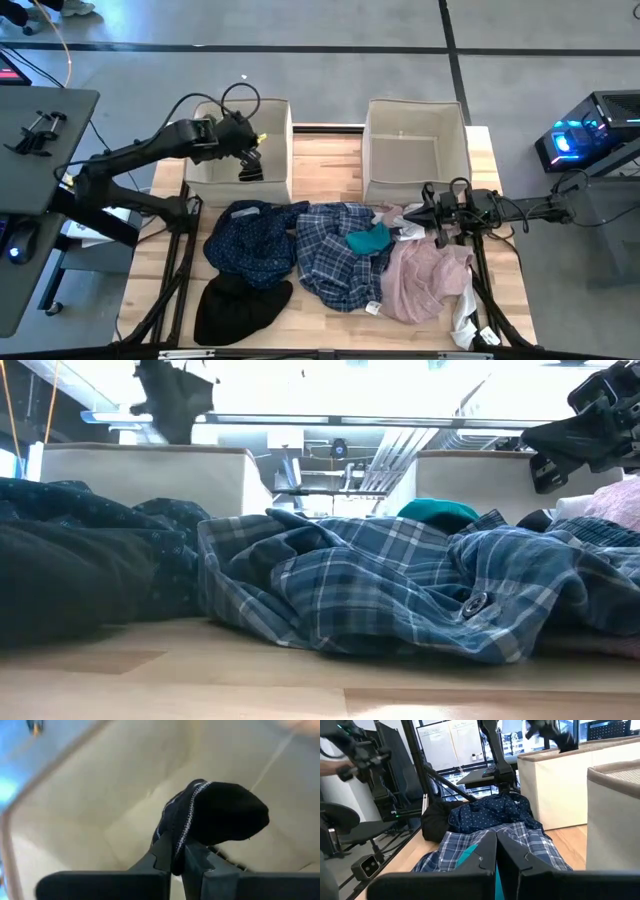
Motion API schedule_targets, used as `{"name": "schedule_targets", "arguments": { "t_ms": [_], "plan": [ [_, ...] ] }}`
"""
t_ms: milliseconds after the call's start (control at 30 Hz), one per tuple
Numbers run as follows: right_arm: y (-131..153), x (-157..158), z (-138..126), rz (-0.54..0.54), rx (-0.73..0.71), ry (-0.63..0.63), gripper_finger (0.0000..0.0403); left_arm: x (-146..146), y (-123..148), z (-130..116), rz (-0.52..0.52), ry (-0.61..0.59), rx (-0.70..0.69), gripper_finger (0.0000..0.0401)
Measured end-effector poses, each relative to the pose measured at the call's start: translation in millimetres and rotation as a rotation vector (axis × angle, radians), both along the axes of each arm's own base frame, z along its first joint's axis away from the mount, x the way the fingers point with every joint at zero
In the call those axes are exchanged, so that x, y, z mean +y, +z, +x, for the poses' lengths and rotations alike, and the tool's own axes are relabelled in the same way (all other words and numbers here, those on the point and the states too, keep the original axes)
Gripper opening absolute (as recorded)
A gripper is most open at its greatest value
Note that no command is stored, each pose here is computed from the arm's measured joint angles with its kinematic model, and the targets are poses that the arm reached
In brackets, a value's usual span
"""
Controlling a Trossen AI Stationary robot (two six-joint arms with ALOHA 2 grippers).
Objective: Sort clothes
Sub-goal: Put the black sock into the left laundry bin, then put the blue sock into the right laundry bin
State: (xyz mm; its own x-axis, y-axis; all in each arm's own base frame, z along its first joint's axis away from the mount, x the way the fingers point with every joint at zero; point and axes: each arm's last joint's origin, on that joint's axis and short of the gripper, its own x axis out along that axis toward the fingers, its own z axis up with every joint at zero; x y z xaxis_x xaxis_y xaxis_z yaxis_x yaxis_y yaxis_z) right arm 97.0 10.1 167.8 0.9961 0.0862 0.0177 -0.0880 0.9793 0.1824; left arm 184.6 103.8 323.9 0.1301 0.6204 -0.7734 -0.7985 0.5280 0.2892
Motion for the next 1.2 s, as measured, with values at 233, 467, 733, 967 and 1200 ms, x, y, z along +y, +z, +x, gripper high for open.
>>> {"name": "schedule_targets", "arguments": {
  "t_ms": [233,467,733,967,1200],
  "plan": [
    [0.3,0.0,0.0,0.050,0.002,0.000,0.0000,18.1,-20.0,-13.6,-0.163,0.059,-0.016,0.0103],
    [13.4,-0.3,-1.1,0.403,-0.105,0.027,0.0000,18.6,3.9,-15.2,-0.258,-0.005,-0.184,0.0165],
    [28.9,-3.1,-4.8,0.654,-0.267,0.019,0.0000,-17.4,44.0,-11.8,-0.233,-0.261,-0.464,0.0158],
    [35.6,-3.9,-7.3,0.677,-0.341,0.028,0.0000,-65.4,73.2,1.5,-0.058,-0.695,-0.630,0.0140],
    [42.4,-3.8,-8.9,0.898,-0.374,0.108,0.0000,-99.8,73.0,37.8,-0.016,-0.896,-0.688,0.0131]
  ]
}}
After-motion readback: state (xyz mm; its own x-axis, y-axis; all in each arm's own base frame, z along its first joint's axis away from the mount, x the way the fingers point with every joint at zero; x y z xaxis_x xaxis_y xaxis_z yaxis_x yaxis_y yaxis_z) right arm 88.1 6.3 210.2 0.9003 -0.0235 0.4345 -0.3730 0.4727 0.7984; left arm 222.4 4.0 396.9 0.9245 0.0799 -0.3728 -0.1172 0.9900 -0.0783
